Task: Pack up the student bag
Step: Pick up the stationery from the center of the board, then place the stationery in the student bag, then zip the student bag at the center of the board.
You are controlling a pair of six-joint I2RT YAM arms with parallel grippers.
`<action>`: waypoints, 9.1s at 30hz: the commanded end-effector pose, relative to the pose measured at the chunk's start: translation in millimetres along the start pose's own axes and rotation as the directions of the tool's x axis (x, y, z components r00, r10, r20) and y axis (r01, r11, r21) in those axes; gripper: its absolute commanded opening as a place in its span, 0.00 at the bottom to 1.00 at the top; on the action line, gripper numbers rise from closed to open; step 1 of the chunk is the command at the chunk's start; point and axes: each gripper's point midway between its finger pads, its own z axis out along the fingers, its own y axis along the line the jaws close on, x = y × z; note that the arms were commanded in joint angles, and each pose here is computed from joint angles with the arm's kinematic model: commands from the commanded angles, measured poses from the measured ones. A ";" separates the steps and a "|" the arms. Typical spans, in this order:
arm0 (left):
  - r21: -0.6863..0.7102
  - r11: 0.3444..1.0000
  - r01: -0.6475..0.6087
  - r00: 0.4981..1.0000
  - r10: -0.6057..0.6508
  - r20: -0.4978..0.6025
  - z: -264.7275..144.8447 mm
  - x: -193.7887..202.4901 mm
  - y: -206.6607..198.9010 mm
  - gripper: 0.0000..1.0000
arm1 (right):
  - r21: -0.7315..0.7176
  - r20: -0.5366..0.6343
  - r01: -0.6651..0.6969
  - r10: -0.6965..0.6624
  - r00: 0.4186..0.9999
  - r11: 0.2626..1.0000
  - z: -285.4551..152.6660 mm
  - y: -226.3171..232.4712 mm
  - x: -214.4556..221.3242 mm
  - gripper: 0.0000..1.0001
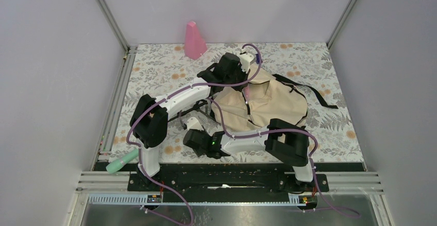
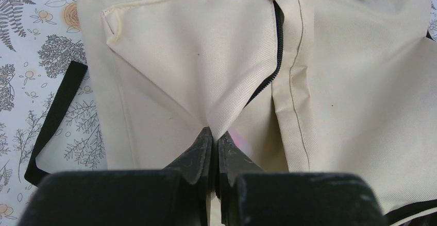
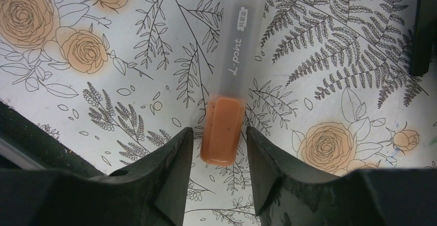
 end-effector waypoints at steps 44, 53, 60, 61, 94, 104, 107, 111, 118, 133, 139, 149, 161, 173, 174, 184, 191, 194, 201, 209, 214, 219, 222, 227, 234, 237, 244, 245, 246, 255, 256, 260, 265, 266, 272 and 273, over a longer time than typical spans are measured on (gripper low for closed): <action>0.003 1.000 0.008 0.984 -0.008 0.178 -38.0 -63.3 -7.7 0.00 | 0.107 0.137 -0.112 0.097 0.986 0.988 -165.9 -119.4 11.0 0.00; -0.001 1.000 0.025 0.988 -0.024 0.153 -48.3 -45.6 -6.9 0.00 | 0.024 0.195 -0.318 0.307 0.931 0.948 -210.3 -178.4 -3.2 0.00; 0.011 0.999 0.045 0.990 -0.046 0.136 -62.6 -29.7 -11.0 0.00 | -0.006 0.211 -0.397 0.389 0.897 0.918 -215.7 -201.6 -9.3 0.00; 0.014 0.999 0.046 0.991 -0.047 0.127 -63.7 -27.4 -11.8 0.00 | -0.014 0.199 -0.411 0.405 0.892 0.912 -212.9 -204.2 -10.9 0.00; 0.085 0.994 0.070 0.994 -0.077 0.077 -62.7 -13.7 -27.9 0.00 | -0.199 0.287 -0.663 0.690 0.664 0.721 -117.0 -276.1 -122.8 0.00; 0.085 0.994 0.069 0.994 -0.075 0.080 -63.5 -14.9 -27.8 0.00 | -0.167 0.359 -0.600 0.615 0.702 0.783 -90.6 -255.8 -143.8 0.00; 0.084 0.994 0.068 0.994 -0.075 0.084 -65.0 -16.2 -27.7 0.00 | -0.178 0.345 -0.588 0.609 0.714 0.789 -79.8 -245.2 -143.3 0.00; 0.080 0.995 0.066 0.993 -0.073 0.087 -66.3 -17.4 -27.3 0.00 | -0.149 0.341 -0.592 0.603 0.722 0.792 -71.4 -246.2 -135.0 0.00; 0.081 0.995 0.063 0.993 -0.070 0.093 -68.0 -19.2 -28.0 0.00 | -0.135 0.374 -0.564 0.570 0.732 0.814 -81.6 -249.5 -130.7 0.31; 0.073 0.995 0.061 0.993 -0.068 0.094 -68.9 -19.2 -26.3 0.00 | -0.083 0.403 -0.517 0.503 0.764 0.852 -107.1 -256.3 -120.7 0.56; 0.063 0.996 0.060 0.993 -0.066 0.095 -68.6 -18.7 -24.8 0.00 | -0.070 0.402 -0.485 0.469 0.786 0.872 -126.3 -255.0 -111.8 0.56; 0.114 0.992 0.051 0.994 -0.061 0.089 -66.8 -18.0 -33.9 0.00 | -0.122 0.226 -0.400 0.418 0.880 0.908 -151.2 -226.3 -62.4 0.56; 0.169 0.986 -0.005 0.995 -0.012 0.095 -69.3 -17.8 -55.2 0.16 | -0.215 0.126 -0.423 0.455 0.882 0.880 -168.8 -185.7 -15.4 0.51; 0.051 0.998 -0.047 0.975 0.035 0.220 -104.4 -42.4 -49.4 0.91 | -0.145 0.136 -0.386 0.404 0.905 0.911 -164.0 -187.6 -20.6 0.50; 0.037 0.999 -0.039 0.972 0.029 0.235 -108.9 -46.2 -47.2 0.93 | -0.135 0.133 -0.381 0.398 0.908 0.915 -162.4 -187.4 -19.0 0.50; 0.039 0.993 0.108 0.950 -0.115 0.289 -145.2 -43.0 -47.5 0.98 | -0.056 0.106 -0.332 0.336 0.936 0.942 -146.1 -187.8 -16.1 0.50; 0.064 0.978 0.201 0.910 -0.210 0.356 -166.5 -15.0 -45.0 0.99 | 0.021 0.105 -0.309 0.305 0.947 0.951 -136.4 -197.1 -18.2 0.47; 0.046 0.976 0.214 0.908 -0.216 0.358 -170.5 -5.0 -40.2 0.99 | 0.043 0.082 -0.300 0.296 0.952 0.953 -129.1 -196.8 -17.0 0.46; 0.010 0.975 0.223 0.910 -0.212 0.356 -173.6 13.2 -32.4 0.99 | 0.119 0.065 -0.283 0.277 0.959 0.952 -121.7 -199.6 -14.8 0.39; 0.080 0.988 0.133 0.944 -0.151 0.293 -154.7 45.5 -44.6 0.99 | 0.127 0.130 -0.329 0.314 0.941 0.936 -135.9 -204.8 -24.9 0.05; 0.153 0.985 0.084 0.950 -0.125 0.285 -145.6 53.9 -59.4 0.99 | 0.102 0.183 -0.349 0.328 0.927 0.931 -150.4 -205.4 -34.6 0.04; 0.174 0.984 0.033 0.958 -0.081 0.274 -131.6 61.4 -66.7 0.99 | 0.094 0.216 -0.357 0.331 0.919 0.929 -159.6 -207.4 -40.2 0.00; 0.195 0.981 0.013 0.959 -0.067 0.275 -118.5 67.9 -71.6 0.98 | 0.096 0.233 -0.363 0.334 0.914 0.927 -163.5 -209.7 -42.5 0.00; 0.210 0.978 -0.017 0.957 -0.045 0.285 -99.2 76.4 -78.4 0.92 | 0.035 0.299 -0.390 0.363 0.883 0.920 -174.4 -205.3 -55.8 0.00; 0.164 0.984 -0.069 0.944 0.011 0.330 -88.2 71.2 -101.1 0.92 | -0.011 0.325 -0.393 0.375 0.868 0.919 -185.1 -200.9 -65.0 0.00; 0.090 0.995 -0.049 0.941 0.015 0.339 -82.5 70.5 -94.5 0.92 | -0.022 0.324 -0.396 0.381 0.866 0.918 -186.0 -199.3 -65.2 0.00; -0.002 0.999 0.053 0.927 -0.049 0.373 -75.4 75.1 -76.8 0.87 | -0.041 0.329 -0.403 0.393 0.858 0.914 -188.9 -197.3 -65.3 0.00; 0.007 0.998 0.056 0.923 -0.054 0.381 -74.7 74.2 -78.7 0.86 | -0.043 0.330 -0.403 0.393 0.858 0.914 -189.2 -197.0 -65.3 0.00; 0.021 0.998 0.058 0.920 -0.061 0.388 -73.9 73.0 -81.2 0.86 | -0.044 0.330 -0.402 0.394 0.858 0.914 -189.1 -196.7 -65.4 0.00; 0.070 0.997 0.036 0.921 -0.060 0.384 -62.8 76.6 -95.9 0.75 | -0.045 0.333 -0.408 0.399 0.854 0.912 -189.6 -196.8 -67.3 0.00; 0.066 0.997 0.039 0.922 -0.061 0.382 -61.7 78.0 -95.1 0.73 | -0.047 0.335 -0.410 0.401 0.853 0.911 -189.8 -196.7 -68.0 0.00; 0.042 0.998 0.049 0.928 -0.061 0.369 -56.3 84.4 -91.5 0.66 | -0.058 0.341 -0.413 0.407 0.848 0.909 -189.8 -195.3 -71.1 0.00; 0.021 0.998 0.053 0.933 -0.057 0.356 -49.6 89.1 -89.0 0.53 | -0.068 0.337 -0.414 0.412 0.847 0.908 -187.2 -193.0 -72.5 0.00; 0.022 0.998 0.052 0.933 -0.056 0.355 -49.1 89.1 -89.7 0.48 | -0.068 0.338 -0.414 0.412 0.846 0.908 -186.9 -193.0 -72.9 0.00; 0.006 1.000 0.026 0.942 -0.026 0.336 -48.4 95.6 -92.2 0.21 | -0.055 0.343 -0.420 0.412 0.844 0.906 -184.3 -195.4 -73.6 0.00; 0.005 1.000 0.024 0.943 -0.025 0.332 -48.6 97.3 -92.1 0.17 | -0.048 0.345 -0.422 0.411 0.844 0.905 -183.7 -196.5 -73.8 0.00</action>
